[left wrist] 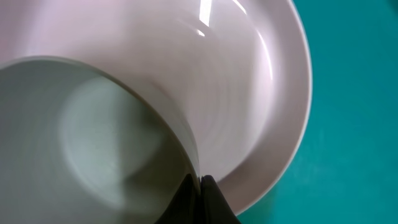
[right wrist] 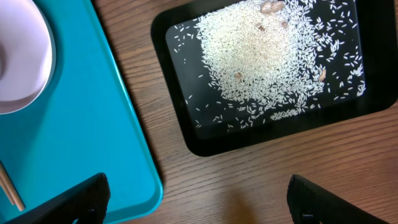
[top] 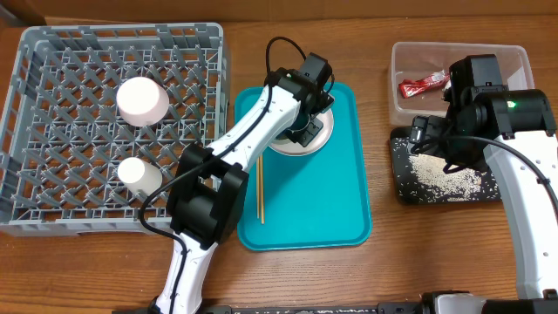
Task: Sort waste into correct bins and load items into the dishwasher
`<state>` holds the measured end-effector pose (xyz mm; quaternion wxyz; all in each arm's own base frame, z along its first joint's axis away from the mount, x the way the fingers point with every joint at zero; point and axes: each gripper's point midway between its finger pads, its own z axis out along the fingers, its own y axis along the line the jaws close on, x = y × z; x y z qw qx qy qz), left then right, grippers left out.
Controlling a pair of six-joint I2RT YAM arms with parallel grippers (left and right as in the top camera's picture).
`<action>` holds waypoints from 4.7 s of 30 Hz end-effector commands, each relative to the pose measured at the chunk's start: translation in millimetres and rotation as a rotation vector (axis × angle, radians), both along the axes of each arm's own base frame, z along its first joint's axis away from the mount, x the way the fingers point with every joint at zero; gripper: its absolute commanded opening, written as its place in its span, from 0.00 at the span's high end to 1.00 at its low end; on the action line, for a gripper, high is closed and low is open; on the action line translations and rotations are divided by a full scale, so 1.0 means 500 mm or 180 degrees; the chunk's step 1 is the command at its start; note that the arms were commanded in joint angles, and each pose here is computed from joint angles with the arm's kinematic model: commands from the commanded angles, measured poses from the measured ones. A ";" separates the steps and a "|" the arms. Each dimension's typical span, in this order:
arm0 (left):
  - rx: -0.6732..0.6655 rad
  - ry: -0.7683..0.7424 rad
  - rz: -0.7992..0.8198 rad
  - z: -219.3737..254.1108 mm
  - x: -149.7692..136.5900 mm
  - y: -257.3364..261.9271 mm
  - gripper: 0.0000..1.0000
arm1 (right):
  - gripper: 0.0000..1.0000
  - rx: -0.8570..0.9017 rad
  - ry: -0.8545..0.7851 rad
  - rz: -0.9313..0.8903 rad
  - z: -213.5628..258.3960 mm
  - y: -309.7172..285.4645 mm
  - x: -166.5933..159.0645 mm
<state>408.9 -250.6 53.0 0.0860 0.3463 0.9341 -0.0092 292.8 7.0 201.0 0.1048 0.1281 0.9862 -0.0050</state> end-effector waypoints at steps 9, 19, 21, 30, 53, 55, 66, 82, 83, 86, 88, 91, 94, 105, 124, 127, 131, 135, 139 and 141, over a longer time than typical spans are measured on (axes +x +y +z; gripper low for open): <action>-0.2560 -0.0135 0.0244 0.379 0.112 0.068 0.96 | 0.07 -0.0027 -0.0123 -0.0017 0.022 -0.005 0.008; -0.4138 -0.0150 0.0759 0.439 0.194 0.392 0.96 | 0.07 -0.0025 -0.0121 -0.0018 0.021 -0.005 0.008; -0.4242 -0.0144 0.0828 0.428 0.201 0.423 0.96 | 0.07 -0.0025 -0.0122 -0.0018 0.021 -0.005 0.008; -0.4639 0.0203 0.1233 0.310 0.231 0.503 0.96 | 0.07 -0.0026 -0.0110 -0.0019 0.021 -0.005 0.006; -0.2511 -0.0841 0.1970 0.472 0.129 0.596 0.00 | 0.06 -0.0027 -0.0115 -0.0018 0.021 -0.005 0.007; -0.2236 -0.0957 0.1975 0.512 0.103 0.556 0.00 | 0.04 -0.0027 -0.0116 -0.0017 0.021 -0.005 0.007; -0.0836 0.0285 0.2320 0.379 -0.081 0.233 0.00 | 0.00 -0.0298 -0.0002 -0.0088 0.020 -0.035 -0.011; 0.0209 -0.0075 0.3619 0.284 -0.220 0.083 0.00 | 0.00 -0.0248 0.0060 -0.0158 0.017 -0.032 -0.021; 0.0229 -0.0083 0.3601 0.280 -0.223 0.081 0.00 | 0.00 -0.0237 0.0063 -0.0156 0.017 -0.030 -0.022; 0.0416 -0.0072 0.3475 0.251 -0.244 0.078 0.00 | 0.00 -0.0228 0.0071 -0.0153 0.017 -0.029 -0.023; 0.0496 -0.0051 0.3426 0.237 -0.256 0.078 0.00 | 0.00 -0.0230 0.0071 -0.0152 0.017 -0.029 -0.023; 0.0605 -0.0104 0.3331 0.236 -0.296 0.101 0.00 | 0.00 -0.0231 0.0071 -0.0150 0.017 -0.030 -0.023; 0.0347 -0.0198 0.3328 0.252 -0.322 0.125 0.00 | 0.00 -0.0231 0.0072 -0.0151 0.017 -0.030 -0.023; -0.1105 -0.0141 0.2687 0.119 -0.274 0.046 0.00 | 0.00 -0.0240 0.0071 -0.0155 0.017 -0.031 -0.023; -0.0627 0.0041 0.3139 -0.077 -0.190 0.099 0.07 | 0.00 -0.0229 0.0071 -0.0152 0.017 -0.029 -0.023; -0.0620 0.0033 0.3139 -0.077 -0.190 0.100 0.07 | 0.00 -0.0229 0.0071 -0.0152 0.017 -0.029 -0.023; -0.0584 0.0004 0.3145 -0.079 -0.190 0.104 0.07 | 0.00 -0.0228 0.0069 -0.0152 0.017 -0.029 -0.023; -0.0540 -0.0025 0.3154 -0.081 -0.191 0.110 0.07 | 0.00 -0.0228 0.0066 -0.0152 0.017 -0.029 -0.022; -0.0470 -0.0049 0.3166 -0.084 -0.195 0.120 0.07 | 0.00 -0.0228 0.0061 -0.0152 0.017 -0.029 -0.021; -0.0455 -0.0062 0.3170 -0.086 -0.195 0.123 0.07 | 0.00 -0.0228 0.0061 -0.0152 0.017 -0.029 -0.021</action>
